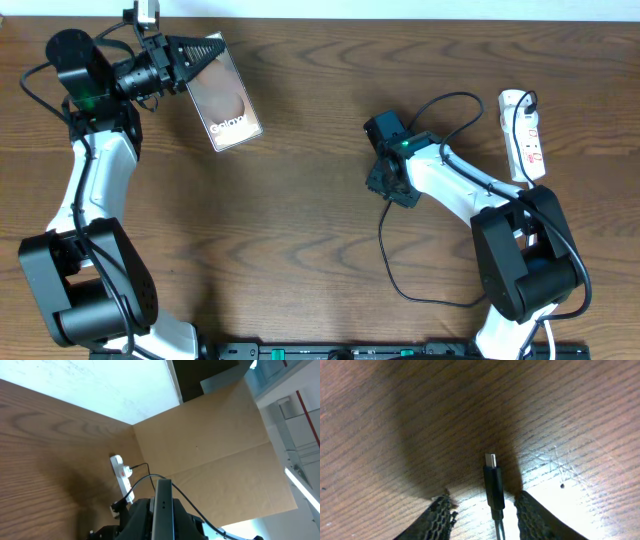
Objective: Plug charger to phone and switch on socket
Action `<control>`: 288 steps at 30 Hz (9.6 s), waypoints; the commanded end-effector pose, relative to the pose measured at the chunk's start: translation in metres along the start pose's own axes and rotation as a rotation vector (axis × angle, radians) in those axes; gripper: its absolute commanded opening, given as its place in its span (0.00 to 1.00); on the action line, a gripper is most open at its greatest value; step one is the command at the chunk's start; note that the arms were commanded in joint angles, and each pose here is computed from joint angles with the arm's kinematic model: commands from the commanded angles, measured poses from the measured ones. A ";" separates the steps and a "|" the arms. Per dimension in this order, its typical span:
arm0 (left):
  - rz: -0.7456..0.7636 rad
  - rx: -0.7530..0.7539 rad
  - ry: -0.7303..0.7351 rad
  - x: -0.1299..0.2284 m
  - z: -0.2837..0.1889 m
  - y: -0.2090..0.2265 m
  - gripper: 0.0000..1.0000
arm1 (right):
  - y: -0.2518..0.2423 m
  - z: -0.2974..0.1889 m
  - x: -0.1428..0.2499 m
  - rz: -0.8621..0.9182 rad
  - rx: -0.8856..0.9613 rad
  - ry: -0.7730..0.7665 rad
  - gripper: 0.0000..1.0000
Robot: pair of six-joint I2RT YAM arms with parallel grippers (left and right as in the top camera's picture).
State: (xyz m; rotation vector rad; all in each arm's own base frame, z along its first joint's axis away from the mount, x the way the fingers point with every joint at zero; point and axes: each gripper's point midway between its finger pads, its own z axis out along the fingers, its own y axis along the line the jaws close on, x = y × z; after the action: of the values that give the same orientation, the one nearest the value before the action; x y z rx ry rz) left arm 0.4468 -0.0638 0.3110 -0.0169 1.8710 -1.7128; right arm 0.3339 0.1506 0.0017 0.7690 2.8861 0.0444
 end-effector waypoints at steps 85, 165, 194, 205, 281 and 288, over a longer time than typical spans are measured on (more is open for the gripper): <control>0.059 0.058 -0.174 -0.031 0.019 -0.044 0.08 | 0.177 -0.247 0.085 -1.016 -1.719 0.251 0.01; -0.015 0.070 -0.095 -0.012 0.042 -0.044 0.07 | 0.188 -0.271 0.069 -0.922 -1.764 0.153 0.01; -0.024 0.063 -0.097 -0.014 0.034 -0.041 0.08 | 0.186 -0.269 0.060 -0.903 -1.754 0.145 0.01; -0.003 0.071 -0.077 -0.009 0.042 -0.044 0.07 | 0.186 -0.268 0.060 -0.899 -1.750 0.149 0.01; 0.057 0.095 0.033 0.013 0.050 -0.049 0.07 | 0.205 -0.270 0.031 -0.642 -1.726 0.089 0.01; 0.056 0.093 0.020 0.011 0.050 -0.049 0.07 | 0.207 -0.270 0.027 -0.621 -1.725 0.072 0.01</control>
State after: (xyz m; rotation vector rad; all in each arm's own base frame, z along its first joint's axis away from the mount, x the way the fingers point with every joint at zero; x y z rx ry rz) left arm 0.4614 -0.1065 0.3407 -0.0412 1.7527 -1.7137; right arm 0.3399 0.3480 0.2700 -0.6446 1.8405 2.0550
